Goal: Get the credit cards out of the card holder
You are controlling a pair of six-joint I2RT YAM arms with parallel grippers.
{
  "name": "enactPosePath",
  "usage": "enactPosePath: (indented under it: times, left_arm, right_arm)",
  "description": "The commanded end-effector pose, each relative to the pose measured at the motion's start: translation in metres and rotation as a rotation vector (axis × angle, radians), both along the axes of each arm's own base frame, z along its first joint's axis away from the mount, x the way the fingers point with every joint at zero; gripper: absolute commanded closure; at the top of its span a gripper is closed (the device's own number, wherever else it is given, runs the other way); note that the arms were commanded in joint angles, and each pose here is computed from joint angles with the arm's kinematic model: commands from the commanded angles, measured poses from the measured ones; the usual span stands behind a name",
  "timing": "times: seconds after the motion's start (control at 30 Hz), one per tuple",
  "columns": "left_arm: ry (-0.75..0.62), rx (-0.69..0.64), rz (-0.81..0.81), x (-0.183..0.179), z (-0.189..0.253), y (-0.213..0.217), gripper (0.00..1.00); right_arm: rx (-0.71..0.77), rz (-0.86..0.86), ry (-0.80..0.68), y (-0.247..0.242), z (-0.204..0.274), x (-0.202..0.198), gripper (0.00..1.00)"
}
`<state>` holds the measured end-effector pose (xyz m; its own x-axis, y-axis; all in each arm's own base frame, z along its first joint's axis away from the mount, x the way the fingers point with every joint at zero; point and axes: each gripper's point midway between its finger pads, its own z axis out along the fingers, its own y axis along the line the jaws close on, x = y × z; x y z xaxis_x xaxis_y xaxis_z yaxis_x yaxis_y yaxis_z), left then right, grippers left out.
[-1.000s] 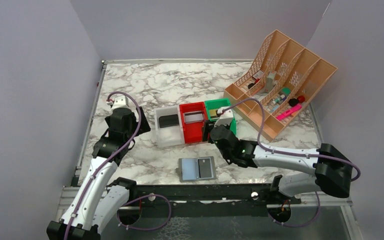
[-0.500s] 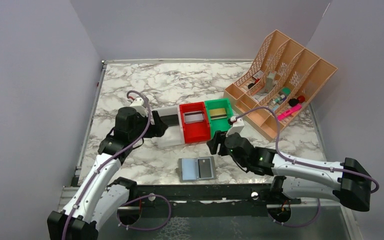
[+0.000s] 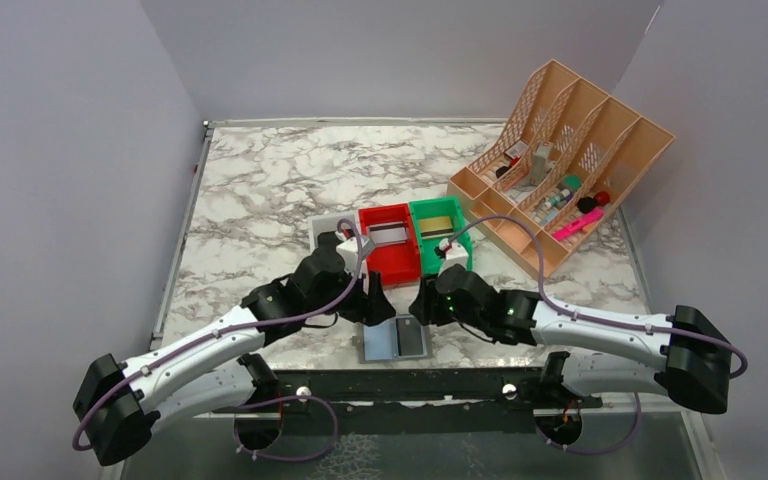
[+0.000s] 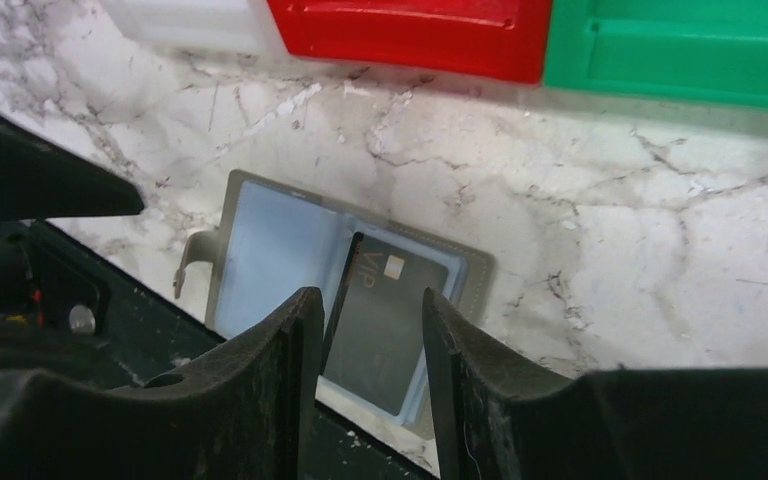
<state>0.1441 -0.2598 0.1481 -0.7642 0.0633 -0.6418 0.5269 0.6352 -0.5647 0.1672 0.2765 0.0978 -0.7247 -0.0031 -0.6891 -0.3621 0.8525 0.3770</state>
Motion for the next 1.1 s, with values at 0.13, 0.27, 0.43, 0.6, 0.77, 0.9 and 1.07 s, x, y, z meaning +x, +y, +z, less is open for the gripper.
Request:
enactPosePath:
  times: [0.13,0.27,0.43,0.6,0.77,0.9,1.07]
  left_arm:
    - [0.071,0.017,0.077,-0.013,-0.029,-0.014,0.38]
    - [0.072,-0.012,0.071,-0.019,-0.035,-0.023,0.39]
    - [0.091,0.044,0.084,-0.017,-0.051,-0.030,0.40]
    - [0.103,0.090,0.100,-0.022,-0.066,-0.028,0.42]
    - [0.119,0.111,0.107,-0.024,-0.077,-0.027,0.44]
    - [0.143,0.124,0.112,-0.028,-0.084,-0.026,0.45]
    - [0.105,0.135,0.117,-0.023,-0.082,-0.024,0.47]
  right_arm:
    - [0.137,0.016,0.213,-0.005,-0.029,-0.044,0.61]
    - [0.165,0.000,0.165,-0.008,-0.021,-0.038,0.65]
    - [0.083,-0.013,0.151,-0.012,-0.025,-0.031,0.67]
    - [0.122,0.009,0.164,-0.001,-0.035,-0.032,0.70]
    - [0.084,0.006,0.201,0.004,-0.044,-0.032,0.72]
    - [0.006,-0.017,0.225,0.000,-0.054,-0.029,0.73]
    - [-0.005,-0.007,0.221,0.006,-0.055,-0.026,0.73]
